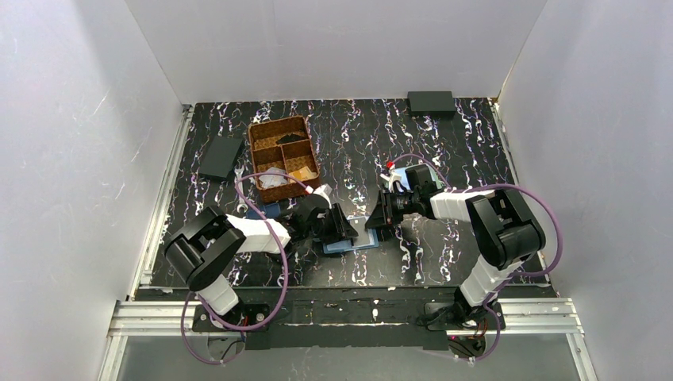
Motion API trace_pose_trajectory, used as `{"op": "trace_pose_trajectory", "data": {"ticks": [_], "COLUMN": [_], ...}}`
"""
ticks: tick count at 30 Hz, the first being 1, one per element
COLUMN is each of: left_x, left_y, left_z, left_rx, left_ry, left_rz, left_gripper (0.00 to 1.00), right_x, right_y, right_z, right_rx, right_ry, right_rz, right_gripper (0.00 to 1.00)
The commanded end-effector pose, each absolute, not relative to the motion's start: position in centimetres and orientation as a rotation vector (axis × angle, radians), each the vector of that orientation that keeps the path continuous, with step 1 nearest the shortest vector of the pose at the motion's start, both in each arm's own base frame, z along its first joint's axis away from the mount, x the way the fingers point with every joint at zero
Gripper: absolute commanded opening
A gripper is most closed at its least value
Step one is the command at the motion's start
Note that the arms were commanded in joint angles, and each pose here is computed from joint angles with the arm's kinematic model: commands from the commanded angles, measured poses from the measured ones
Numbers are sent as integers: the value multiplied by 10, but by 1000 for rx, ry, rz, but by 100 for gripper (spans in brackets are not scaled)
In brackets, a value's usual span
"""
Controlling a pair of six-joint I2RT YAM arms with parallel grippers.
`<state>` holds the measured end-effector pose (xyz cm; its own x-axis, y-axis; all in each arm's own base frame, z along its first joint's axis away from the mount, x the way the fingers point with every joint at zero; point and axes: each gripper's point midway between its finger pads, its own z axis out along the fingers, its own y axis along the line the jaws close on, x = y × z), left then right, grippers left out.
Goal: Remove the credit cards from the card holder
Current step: Remove the credit card from the card holder.
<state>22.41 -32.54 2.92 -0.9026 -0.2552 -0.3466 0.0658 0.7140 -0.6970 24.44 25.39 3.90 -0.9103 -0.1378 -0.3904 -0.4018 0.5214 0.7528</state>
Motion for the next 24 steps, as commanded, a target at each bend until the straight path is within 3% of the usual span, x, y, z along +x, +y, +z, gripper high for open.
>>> {"op": "trace_pose_trajectory", "data": {"ticks": [1, 10, 24], "left_x": [227, 225, 227], "left_y": [-324, -322, -318], "left_z": [23, 16, 18], "left_rx": [-182, -220, -294], "left_ry": [2510, 2517, 2485], "left_rz": [-1049, -1087, -1173], "left_gripper": [35, 35, 35], "right_x": [245, 236, 230], "right_y": [259, 271, 280], "right_z": [38, 54, 73], "right_rx": [-452, -453, -477], "right_ry": [2488, 2436, 2339], "right_rz": [1369, 1570, 1734], "right_gripper": [27, 22, 28]}}
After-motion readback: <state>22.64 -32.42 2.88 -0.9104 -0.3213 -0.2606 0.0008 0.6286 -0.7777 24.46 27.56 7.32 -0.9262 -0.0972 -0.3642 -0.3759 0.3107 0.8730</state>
